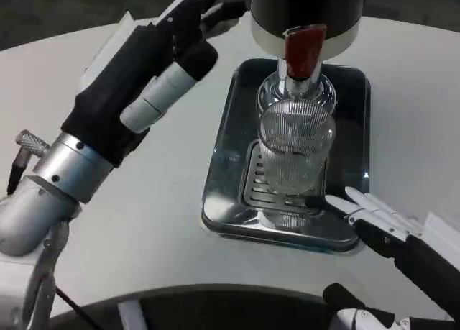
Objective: Grasp the cup under the faucet to collect the drink, then remove the cup.
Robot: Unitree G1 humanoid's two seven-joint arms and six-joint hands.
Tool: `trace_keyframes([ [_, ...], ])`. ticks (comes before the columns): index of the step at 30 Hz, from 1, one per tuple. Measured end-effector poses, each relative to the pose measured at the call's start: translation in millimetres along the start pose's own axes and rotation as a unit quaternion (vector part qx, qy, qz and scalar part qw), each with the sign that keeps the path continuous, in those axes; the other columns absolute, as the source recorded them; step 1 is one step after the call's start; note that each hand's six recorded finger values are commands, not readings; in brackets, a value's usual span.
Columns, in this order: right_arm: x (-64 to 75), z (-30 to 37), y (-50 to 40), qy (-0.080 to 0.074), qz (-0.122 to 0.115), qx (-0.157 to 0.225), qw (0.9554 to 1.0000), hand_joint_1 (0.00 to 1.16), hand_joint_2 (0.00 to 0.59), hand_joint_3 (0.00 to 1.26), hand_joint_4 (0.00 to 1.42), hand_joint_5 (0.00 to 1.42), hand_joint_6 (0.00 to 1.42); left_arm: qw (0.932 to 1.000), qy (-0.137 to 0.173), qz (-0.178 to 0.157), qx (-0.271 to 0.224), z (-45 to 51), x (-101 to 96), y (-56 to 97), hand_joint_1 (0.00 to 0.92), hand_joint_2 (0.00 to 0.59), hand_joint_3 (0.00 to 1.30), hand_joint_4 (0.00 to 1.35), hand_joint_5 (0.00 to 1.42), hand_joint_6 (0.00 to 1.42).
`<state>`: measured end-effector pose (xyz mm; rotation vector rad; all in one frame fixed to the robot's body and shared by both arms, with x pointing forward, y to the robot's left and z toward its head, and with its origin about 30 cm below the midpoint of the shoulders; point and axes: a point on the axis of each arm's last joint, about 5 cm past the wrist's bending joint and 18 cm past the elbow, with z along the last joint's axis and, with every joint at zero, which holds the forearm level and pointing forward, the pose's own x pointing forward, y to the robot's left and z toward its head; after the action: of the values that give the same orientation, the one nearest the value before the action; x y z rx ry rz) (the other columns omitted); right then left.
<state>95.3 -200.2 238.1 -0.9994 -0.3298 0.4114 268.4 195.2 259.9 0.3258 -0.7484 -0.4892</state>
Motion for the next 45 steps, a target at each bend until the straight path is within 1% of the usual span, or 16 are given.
trace_keyframes([
  [4,-0.6,-0.2,0.5,0.002,-0.001,0.002,1.0,0.51,0.476,0.1,0.0,0.0,0.0,0.9992,0.002,-0.024,-0.033,-2.0,4.8,5.8,0.075,0.008,0.1,0.03,0.13,0.1],
  [7,-1.3,-0.4,1.2,0.005,-0.001,0.004,1.0,0.51,0.477,0.1,0.0,0.0,0.0,0.9974,0.001,-0.042,-0.059,-4.3,8.1,9.3,0.074,0.008,0.1,0.03,0.13,0.1],
  [13,-2.0,-0.5,1.9,0.007,-0.002,0.006,1.0,0.51,0.477,0.1,0.0,0.0,0.0,0.9912,-0.002,-0.085,-0.102,-5.6,18.4,16.1,0.061,0.006,0.1,0.0,0.11,0.09],
  [15,-2.2,-0.6,2.1,0.007,-0.002,0.006,1.0,0.51,0.478,0.1,0.0,0.0,0.0,0.9892,-0.005,-0.093,-0.113,-6.4,19.8,17.3,0.059,0.006,0.1,0.0,0.11,0.08],
  [26,-3.4,-1.0,2.3,0.011,-0.005,0.008,0.9999,0.51,0.474,0.11,0.0,0.0,0.0,0.9837,-0.003,-0.124,-0.13,-11.2,29.6,25.7,0.054,0.006,0.12,0.0,0.09,0.06],
  [29,-3.8,-1.2,2.7,0.013,-0.005,0.009,0.9999,0.51,0.473,0.11,0.0,0.0,0.0,0.9807,-0.006,-0.137,-0.14,-12.3,35.3,28.2,0.05,0.006,0.12,0.0,0.09,0.06],
  [34,-4.2,-1.3,2.9,0.014,-0.005,0.01,0.9998,0.51,0.473,0.11,0.0,0.0,0.0,0.9726,-0.011,-0.16,-0.168,-14.1,41.9,28.8,0.046,0.006,0.12,0.0,0.1,0.06],
  [37,-4.2,-1.3,2.9,0.014,-0.006,0.01,0.9998,0.51,0.473,0.11,0.0,0.0,0.0,0.9662,-0.014,-0.174,-0.19,-15.0,43.5,27.2,0.044,0.006,0.12,0.0,0.1,0.08],
  [45,-4.0,-1.2,2.7,0.013,-0.008,0.009,0.9998,0.52,0.473,0.11,0.0,0.0,0.0,0.9605,-0.011,-0.188,-0.205,-16.9,47.1,26.1,0.039,0.006,0.12,0.0,0.1,0.08],
])
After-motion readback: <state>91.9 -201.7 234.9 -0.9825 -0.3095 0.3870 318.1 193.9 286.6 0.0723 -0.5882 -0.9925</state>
